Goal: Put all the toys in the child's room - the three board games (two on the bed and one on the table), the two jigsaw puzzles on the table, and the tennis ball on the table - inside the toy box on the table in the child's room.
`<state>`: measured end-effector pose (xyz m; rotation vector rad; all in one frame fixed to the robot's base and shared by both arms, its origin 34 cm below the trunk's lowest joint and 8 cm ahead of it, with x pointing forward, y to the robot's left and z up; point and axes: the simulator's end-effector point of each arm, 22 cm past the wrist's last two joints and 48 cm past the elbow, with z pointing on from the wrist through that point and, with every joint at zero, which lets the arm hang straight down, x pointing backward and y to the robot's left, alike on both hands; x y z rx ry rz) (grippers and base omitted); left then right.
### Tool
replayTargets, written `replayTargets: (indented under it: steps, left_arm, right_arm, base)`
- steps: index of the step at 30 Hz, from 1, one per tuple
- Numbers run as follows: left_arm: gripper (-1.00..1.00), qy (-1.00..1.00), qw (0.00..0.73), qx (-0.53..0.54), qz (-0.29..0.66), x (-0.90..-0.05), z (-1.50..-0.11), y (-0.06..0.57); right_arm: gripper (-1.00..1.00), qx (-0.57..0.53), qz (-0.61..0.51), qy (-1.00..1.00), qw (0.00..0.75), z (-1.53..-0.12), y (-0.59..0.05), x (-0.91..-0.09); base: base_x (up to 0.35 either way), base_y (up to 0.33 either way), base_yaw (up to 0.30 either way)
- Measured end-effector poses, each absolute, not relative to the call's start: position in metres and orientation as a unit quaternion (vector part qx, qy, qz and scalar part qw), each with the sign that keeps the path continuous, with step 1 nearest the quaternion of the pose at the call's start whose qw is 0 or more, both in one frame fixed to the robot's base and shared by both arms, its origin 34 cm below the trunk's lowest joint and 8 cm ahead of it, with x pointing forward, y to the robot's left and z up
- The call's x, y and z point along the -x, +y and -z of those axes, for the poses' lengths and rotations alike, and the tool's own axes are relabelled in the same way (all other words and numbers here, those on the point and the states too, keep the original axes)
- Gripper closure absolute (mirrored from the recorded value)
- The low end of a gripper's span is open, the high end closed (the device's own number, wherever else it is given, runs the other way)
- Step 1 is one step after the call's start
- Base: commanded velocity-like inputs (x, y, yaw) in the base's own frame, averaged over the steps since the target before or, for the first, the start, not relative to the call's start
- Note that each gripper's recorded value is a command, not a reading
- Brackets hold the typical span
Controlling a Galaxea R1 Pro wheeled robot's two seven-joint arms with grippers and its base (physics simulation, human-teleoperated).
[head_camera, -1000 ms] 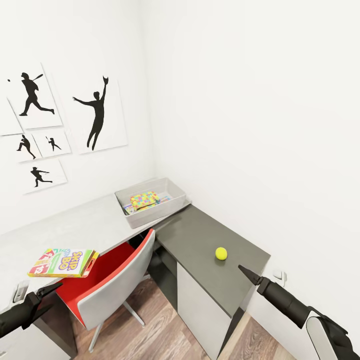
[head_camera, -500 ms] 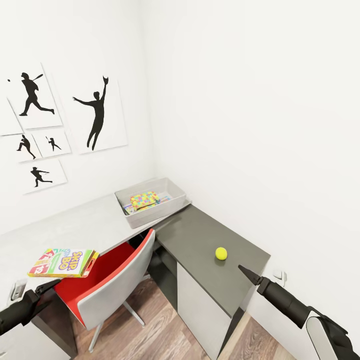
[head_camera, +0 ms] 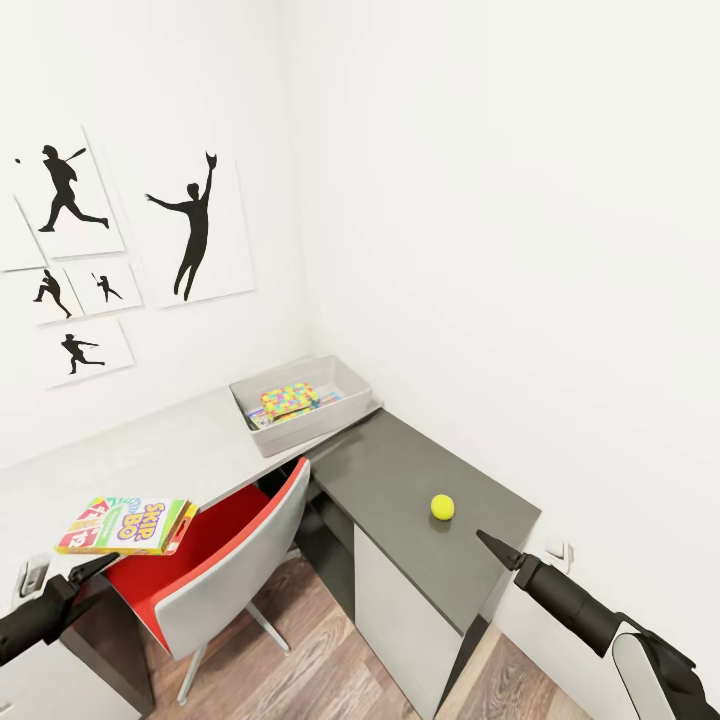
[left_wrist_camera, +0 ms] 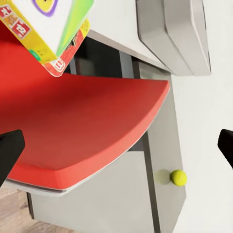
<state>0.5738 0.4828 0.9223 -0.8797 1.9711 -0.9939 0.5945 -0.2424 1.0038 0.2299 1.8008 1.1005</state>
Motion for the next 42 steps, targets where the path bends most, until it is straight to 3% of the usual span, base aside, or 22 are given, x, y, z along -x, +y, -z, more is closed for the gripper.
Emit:
replayTargets:
  steps: [42]
  left_arm:
    - [-1.0, 0.745, 0.397, 0.359, 0.397, -0.585, -0.942, 0.5]
  right_arm:
    - [-1.0, -0.096, -0.453, 0.739, 0.49, -1.005, -0.245, -0.595]
  base:
    - [0.0, 0.0, 0.0]
